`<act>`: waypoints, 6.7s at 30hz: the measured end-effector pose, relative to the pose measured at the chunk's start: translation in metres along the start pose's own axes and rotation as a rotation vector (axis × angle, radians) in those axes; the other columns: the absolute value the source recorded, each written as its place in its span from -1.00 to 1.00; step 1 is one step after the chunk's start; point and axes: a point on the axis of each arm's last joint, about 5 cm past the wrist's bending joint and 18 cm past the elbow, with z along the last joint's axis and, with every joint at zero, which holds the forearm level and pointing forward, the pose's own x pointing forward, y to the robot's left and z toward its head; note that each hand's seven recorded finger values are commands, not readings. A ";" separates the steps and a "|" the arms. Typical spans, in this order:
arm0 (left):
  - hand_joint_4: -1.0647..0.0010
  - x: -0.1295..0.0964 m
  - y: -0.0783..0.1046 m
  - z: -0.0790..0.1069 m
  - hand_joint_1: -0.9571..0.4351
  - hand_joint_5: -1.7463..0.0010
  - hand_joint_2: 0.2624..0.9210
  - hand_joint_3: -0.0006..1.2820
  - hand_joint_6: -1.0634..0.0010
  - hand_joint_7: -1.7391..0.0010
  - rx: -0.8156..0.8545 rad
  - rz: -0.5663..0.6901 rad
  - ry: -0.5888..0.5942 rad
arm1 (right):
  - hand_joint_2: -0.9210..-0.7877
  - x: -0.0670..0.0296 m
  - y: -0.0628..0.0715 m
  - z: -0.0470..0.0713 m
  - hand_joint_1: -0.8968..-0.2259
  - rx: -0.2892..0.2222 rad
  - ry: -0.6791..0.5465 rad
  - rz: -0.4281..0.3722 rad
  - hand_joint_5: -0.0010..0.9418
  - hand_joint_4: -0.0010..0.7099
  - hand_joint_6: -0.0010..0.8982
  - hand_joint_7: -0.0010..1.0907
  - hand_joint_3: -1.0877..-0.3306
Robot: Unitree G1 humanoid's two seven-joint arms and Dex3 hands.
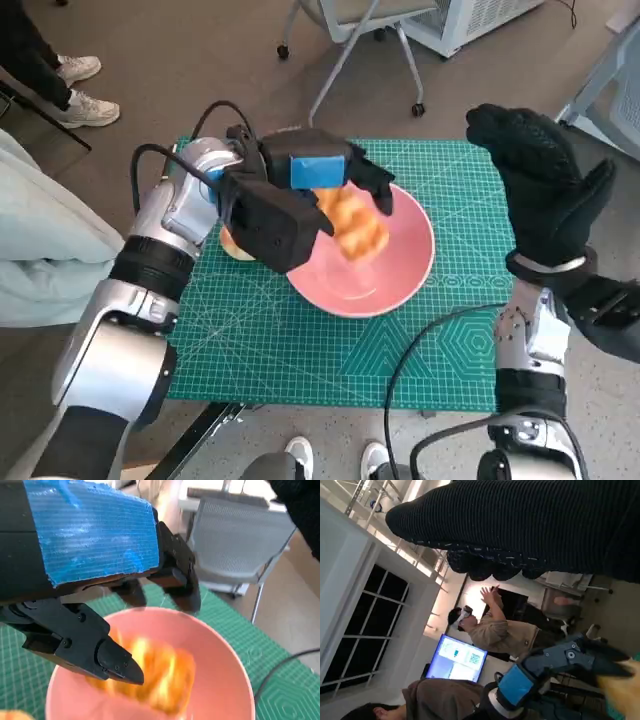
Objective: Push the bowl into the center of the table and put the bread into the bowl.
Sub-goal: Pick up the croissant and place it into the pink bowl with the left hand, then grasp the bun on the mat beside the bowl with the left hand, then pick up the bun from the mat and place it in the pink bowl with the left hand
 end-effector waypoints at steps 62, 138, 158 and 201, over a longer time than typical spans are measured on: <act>1.00 -0.131 -0.009 -0.051 0.13 1.00 0.34 -1.00 0.68 1.00 -0.120 0.090 0.564 | -1.00 0.0056 0.002 -0.005 -0.33 0.031 0.018 0.039 -1.00 -0.55 -0.71 -0.47 -0.12; -0.22 -0.047 -0.100 -0.072 0.45 -0.31 0.98 -0.87 -0.20 -0.06 0.111 -0.074 0.717 | -1.00 -0.0010 -0.003 0.001 -0.33 0.009 0.027 0.037 -0.99 -0.51 -0.67 -0.49 -0.06; -0.17 -0.061 -0.090 -0.077 0.38 -0.50 1.00 -0.84 -0.20 -0.24 0.139 0.030 0.750 | -1.00 -0.0014 -0.003 0.001 -0.33 0.011 0.030 0.036 -1.00 -0.51 -0.66 -0.52 -0.07; -0.62 -0.022 -0.043 0.021 0.38 -0.13 0.93 -1.00 -0.33 -0.22 0.263 0.413 0.040 | -1.00 0.0050 -0.003 -0.001 -0.29 0.023 0.034 0.046 -1.00 -0.55 -0.69 -0.50 -0.13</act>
